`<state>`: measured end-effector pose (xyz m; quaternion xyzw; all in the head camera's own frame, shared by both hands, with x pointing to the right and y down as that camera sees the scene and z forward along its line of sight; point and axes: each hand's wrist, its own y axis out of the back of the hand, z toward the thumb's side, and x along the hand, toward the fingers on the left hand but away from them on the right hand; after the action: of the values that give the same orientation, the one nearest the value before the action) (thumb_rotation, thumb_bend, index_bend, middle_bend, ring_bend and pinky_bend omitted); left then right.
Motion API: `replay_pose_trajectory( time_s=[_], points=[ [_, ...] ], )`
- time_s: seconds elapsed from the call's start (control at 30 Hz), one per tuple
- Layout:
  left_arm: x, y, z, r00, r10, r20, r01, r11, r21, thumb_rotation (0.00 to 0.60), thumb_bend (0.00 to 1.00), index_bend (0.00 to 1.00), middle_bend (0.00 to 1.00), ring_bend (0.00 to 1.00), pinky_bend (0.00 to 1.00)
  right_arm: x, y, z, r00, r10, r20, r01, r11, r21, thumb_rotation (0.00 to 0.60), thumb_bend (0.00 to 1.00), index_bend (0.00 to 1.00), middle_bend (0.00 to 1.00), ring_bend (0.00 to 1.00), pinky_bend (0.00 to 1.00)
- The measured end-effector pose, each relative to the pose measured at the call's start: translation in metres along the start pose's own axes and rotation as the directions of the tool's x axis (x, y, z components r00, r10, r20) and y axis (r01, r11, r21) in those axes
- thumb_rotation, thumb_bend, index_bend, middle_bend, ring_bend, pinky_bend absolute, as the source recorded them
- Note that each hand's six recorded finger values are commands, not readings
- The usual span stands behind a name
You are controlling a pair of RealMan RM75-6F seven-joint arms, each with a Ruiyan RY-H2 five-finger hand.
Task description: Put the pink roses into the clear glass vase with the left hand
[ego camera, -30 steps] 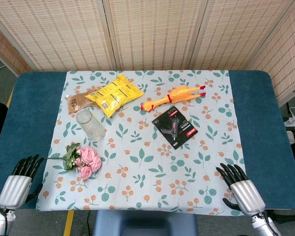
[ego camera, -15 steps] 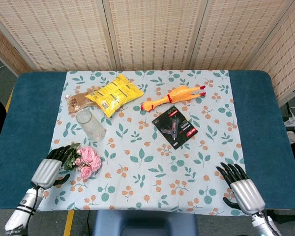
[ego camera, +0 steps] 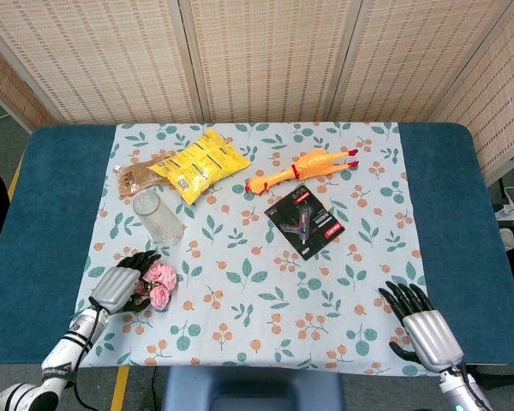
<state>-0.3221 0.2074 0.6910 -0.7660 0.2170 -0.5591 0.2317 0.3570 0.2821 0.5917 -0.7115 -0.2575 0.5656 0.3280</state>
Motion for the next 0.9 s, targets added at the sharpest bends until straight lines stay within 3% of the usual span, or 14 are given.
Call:
replay_pose_trajectory(
  time_s=[0.23, 0.43, 0.67, 0.9],
  points=[
    [0.009, -0.004, -0.005, 0.999, -0.018, -0.051, 0.023, 0.995, 0.095, 0.600, 0.31, 0.00, 0.00, 0.04, 0.19, 0.001, 0.002, -0.001, 1.000, -0.003, 0.003, 0.003, 1.000, -0.003, 0.600, 0.15, 0.00, 0.00, 0.00, 0.00],
    [0.005, 0.001, -0.011, 0.993, 0.045, -0.106, -0.027, 0.986, 0.165, 0.600, 0.31, 0.00, 0.00, 0.02, 0.21, 0.000, 0.001, -0.001, 1.000, -0.002, 0.002, 0.002, 1.000, -0.002, 0.600, 0.15, 0.00, 0.00, 0.00, 0.00],
    [-0.009, -0.010, -0.020, 0.986, 0.024, -0.166, 0.009, 0.980, 0.197, 0.600, 0.31, 0.00, 0.00, 0.17, 0.24, 0.002, 0.002, 0.000, 1.000, -0.006, 0.001, 0.006, 1.000, -0.002, 0.600, 0.15, 0.00, 0.00, 0.00, 0.00],
    [-0.015, -0.011, -0.019, 0.980, 0.044, -0.191, 0.002, 0.972, 0.234, 0.600, 0.31, 0.00, 0.00, 0.23, 0.27, 0.003, 0.005, -0.002, 1.000, -0.015, 0.004, 0.015, 1.000, -0.005, 0.600, 0.15, 0.00, 0.00, 0.00, 0.00]
  ],
)
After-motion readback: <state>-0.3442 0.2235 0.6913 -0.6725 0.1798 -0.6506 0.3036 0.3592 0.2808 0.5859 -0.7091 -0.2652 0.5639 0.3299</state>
